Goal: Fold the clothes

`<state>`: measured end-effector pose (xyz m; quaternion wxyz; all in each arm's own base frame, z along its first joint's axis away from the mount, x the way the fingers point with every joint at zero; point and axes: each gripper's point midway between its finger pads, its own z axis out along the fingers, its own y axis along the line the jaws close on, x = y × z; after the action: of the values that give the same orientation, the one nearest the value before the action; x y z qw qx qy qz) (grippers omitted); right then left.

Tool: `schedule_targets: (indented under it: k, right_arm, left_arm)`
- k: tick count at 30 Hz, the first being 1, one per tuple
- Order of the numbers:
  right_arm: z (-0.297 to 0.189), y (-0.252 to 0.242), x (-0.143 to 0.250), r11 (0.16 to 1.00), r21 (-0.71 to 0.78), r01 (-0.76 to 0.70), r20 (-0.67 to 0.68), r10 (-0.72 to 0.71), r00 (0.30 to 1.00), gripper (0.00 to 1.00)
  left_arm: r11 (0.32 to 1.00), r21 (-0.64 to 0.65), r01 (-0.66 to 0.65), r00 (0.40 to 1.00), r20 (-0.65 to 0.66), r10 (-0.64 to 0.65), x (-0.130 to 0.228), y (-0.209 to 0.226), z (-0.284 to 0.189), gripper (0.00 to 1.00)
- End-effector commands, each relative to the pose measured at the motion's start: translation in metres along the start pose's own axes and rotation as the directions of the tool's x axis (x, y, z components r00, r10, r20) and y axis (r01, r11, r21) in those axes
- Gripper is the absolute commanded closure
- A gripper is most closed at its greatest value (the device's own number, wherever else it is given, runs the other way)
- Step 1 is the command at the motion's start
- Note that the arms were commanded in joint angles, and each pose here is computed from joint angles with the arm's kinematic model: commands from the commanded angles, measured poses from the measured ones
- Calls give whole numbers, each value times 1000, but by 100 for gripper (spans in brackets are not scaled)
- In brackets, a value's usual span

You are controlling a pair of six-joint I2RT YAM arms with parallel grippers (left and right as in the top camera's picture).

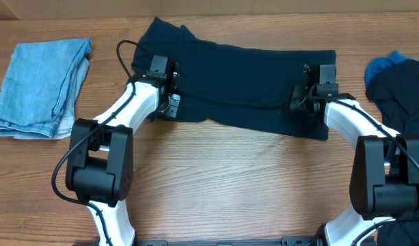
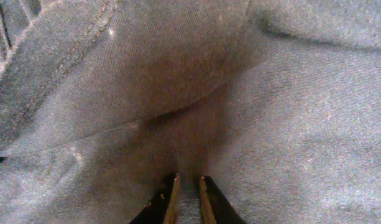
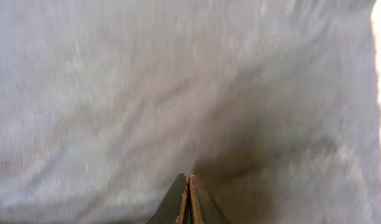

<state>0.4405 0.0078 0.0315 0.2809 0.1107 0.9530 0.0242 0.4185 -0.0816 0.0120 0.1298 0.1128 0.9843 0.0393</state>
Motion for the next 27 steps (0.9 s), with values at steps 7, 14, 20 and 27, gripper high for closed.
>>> schedule_targets:
  k: [7,14,20,27]
  right_arm:
    - [-35,35,-21,971,-222,94,-104,-120,987,96]
    - [-31,25,53,974,-198,108,-324,-169,931,96]
    - [-12,15,77,982,-165,91,-318,-140,938,96]
    - [-9,-3,106,998,-66,9,-392,-34,919,96]
  left_arm:
    - [1000,3,1,1000,-11,-1,3,-3,7,84]
    - [1000,3,0,1000,-15,0,4,-3,6,96]
    - [1000,4,10,999,44,-11,-10,-3,6,96]
    - [1000,3,16,1000,-20,-15,6,-3,8,96]
